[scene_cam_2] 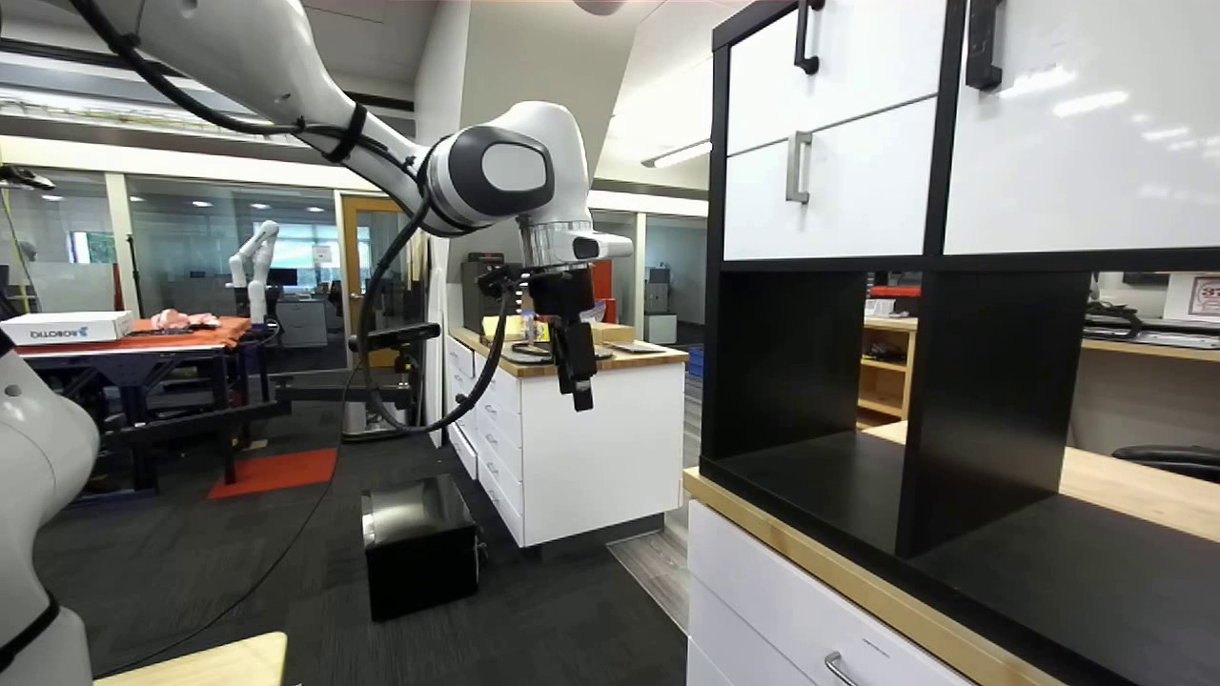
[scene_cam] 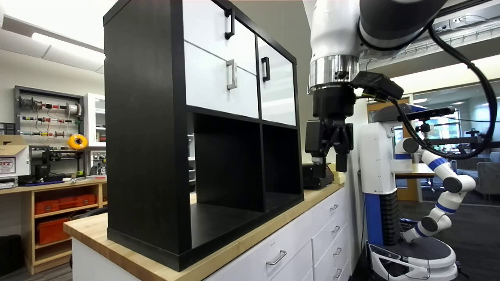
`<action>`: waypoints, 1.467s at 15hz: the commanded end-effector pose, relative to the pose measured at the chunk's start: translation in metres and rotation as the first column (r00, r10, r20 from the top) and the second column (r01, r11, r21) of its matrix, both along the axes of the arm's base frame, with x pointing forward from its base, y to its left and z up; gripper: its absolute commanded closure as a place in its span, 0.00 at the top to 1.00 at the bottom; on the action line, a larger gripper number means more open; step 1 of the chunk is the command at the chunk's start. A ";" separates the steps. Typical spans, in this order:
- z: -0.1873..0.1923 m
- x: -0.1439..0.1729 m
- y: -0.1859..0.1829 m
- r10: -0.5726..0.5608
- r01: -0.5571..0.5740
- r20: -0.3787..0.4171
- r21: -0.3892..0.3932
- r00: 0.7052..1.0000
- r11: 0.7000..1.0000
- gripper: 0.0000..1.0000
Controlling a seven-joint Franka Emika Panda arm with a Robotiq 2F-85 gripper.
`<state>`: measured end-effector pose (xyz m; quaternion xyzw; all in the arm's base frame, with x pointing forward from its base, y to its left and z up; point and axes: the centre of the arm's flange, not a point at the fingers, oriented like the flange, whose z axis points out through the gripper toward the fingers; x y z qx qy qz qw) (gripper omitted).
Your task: Open the bottom drawer on the left side of the cabinet
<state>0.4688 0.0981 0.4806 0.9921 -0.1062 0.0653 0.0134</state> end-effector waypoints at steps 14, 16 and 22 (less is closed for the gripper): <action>0.001 0.001 0.000 0.003 -0.003 0.005 -0.002 1.000 1.000 1.00; 0.010 0.003 0.001 0.011 -0.011 0.023 -0.014 1.000 1.000 1.00; 0.032 0.005 0.000 0.021 -0.019 0.070 -0.031 0.997 0.999 1.00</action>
